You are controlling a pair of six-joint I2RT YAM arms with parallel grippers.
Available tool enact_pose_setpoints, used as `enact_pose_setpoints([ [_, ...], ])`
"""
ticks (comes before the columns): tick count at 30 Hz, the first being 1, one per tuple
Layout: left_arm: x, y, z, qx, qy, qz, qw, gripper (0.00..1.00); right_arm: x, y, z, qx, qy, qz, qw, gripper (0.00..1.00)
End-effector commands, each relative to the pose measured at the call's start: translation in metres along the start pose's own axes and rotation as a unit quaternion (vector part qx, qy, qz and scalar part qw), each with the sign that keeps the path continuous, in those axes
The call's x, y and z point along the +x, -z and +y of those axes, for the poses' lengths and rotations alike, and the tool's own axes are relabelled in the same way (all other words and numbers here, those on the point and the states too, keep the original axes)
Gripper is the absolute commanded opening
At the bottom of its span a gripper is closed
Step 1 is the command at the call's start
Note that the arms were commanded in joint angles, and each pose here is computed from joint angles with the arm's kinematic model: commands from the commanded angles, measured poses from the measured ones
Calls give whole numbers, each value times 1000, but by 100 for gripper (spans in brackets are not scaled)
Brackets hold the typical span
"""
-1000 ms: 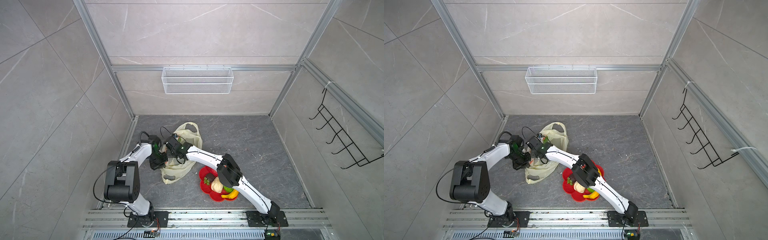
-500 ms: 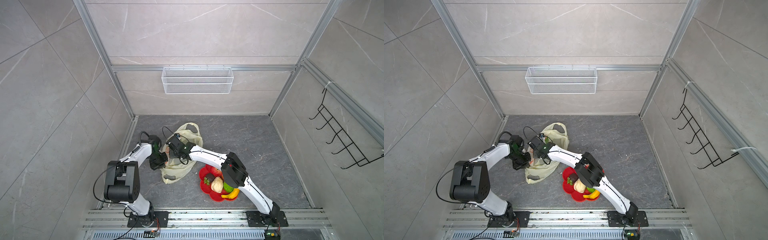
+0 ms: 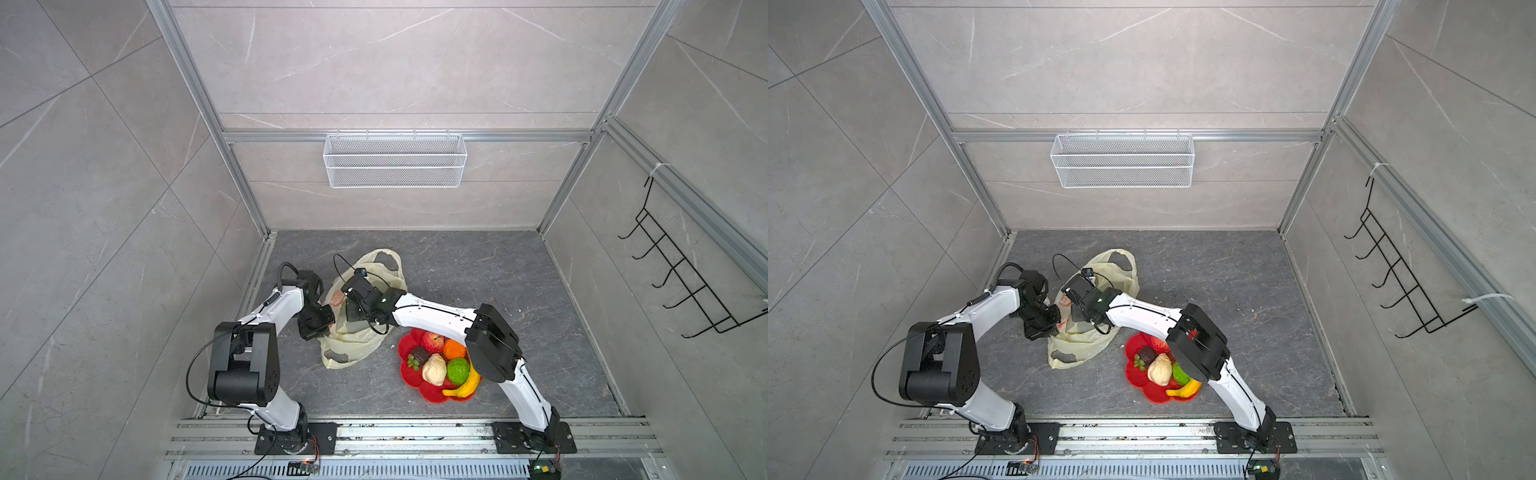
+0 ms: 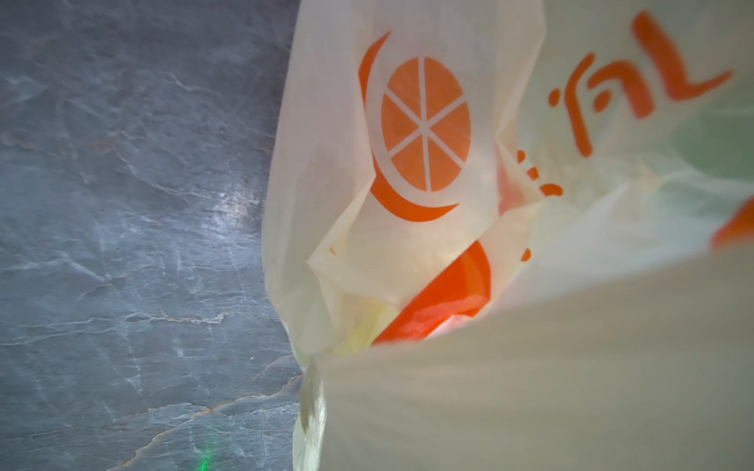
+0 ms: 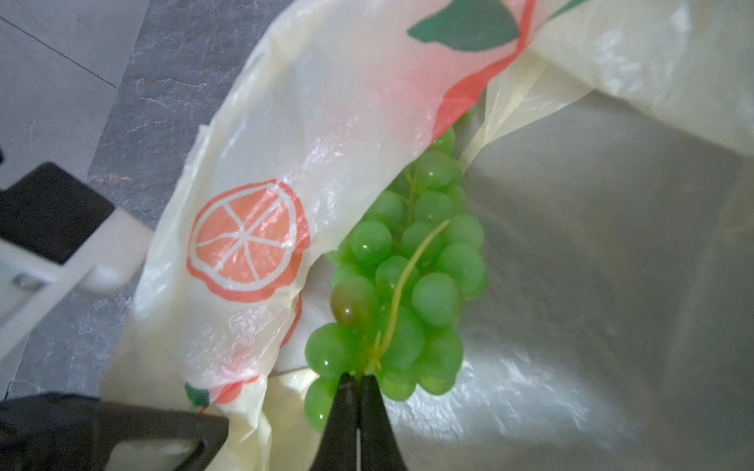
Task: Take the fake fruits out of the plastic bag
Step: 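Lift the green grapes up out of the bag with the right gripper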
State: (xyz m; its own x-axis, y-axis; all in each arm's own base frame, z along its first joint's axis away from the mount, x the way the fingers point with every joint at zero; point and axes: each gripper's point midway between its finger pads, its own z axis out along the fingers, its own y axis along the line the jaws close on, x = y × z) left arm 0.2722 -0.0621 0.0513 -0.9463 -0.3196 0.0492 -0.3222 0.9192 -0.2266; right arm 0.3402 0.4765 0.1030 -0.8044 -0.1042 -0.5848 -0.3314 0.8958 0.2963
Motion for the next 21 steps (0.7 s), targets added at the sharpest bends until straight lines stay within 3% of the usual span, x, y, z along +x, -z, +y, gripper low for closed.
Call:
enact_pose_setpoints([
  [1,-4,15,0,-1,-1,-18,1000,3,-23,42,16,-31,10,-31,999,0],
  [21,-8,26,2,-9,-12,-41,999,2,-46,140,15,-54,58,-67,995,0],
])
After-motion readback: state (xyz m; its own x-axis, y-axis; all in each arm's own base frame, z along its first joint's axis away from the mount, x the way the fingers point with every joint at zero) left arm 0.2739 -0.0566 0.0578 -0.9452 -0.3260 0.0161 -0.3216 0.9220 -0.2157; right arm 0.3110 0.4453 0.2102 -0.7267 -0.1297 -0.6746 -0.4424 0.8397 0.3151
